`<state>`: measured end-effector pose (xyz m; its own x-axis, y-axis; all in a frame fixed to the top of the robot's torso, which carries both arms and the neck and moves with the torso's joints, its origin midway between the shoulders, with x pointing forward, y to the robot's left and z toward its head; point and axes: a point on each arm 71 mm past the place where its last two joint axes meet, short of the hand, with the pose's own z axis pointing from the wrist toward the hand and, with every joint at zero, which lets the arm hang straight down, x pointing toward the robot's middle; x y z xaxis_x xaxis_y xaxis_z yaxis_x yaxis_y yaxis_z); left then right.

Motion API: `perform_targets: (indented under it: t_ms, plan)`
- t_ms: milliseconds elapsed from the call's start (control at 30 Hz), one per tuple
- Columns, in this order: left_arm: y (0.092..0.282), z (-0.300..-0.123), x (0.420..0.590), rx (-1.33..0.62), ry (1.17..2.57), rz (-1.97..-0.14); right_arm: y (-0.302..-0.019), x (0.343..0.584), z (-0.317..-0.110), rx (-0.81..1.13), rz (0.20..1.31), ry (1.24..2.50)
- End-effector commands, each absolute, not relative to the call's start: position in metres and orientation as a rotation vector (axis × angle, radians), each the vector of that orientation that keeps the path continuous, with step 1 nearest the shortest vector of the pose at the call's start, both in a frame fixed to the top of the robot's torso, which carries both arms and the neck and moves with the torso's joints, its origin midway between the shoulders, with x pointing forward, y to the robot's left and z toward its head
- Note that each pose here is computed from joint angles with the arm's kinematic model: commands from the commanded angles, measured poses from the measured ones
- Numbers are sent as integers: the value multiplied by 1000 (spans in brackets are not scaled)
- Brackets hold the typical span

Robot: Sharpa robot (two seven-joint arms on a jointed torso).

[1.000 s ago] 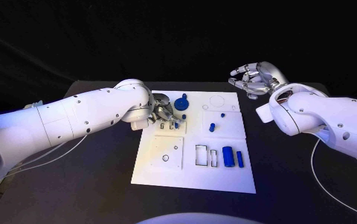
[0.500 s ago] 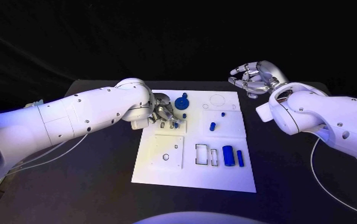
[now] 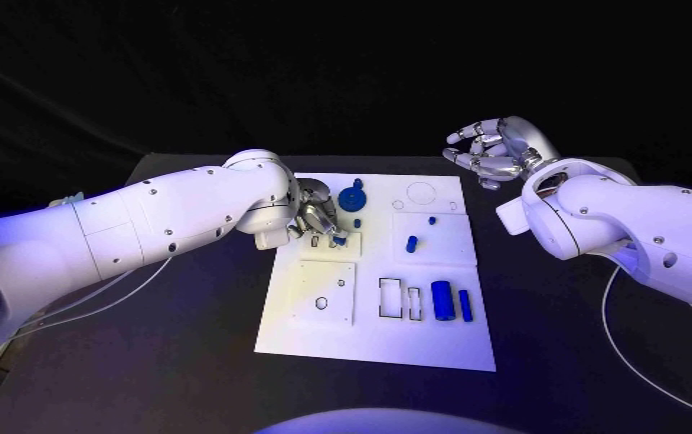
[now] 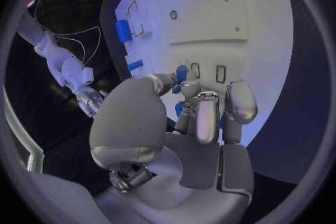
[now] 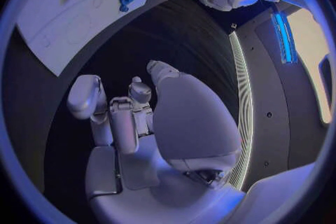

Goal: Assemble the parts on the task board

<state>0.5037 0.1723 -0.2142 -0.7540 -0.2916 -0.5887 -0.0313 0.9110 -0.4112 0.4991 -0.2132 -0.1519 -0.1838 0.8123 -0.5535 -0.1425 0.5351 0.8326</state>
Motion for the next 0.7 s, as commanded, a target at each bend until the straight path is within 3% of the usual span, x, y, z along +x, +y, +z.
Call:
perform_targets:
  t_ms: [33, 700]
  plan:
    - [170, -213, 503, -258, 2383, -559, -212, 499, -152, 585, 956, 1525]
    - [181, -207, 496, -263, 2326, -580, -215, 498, -152, 592, 953, 1519]
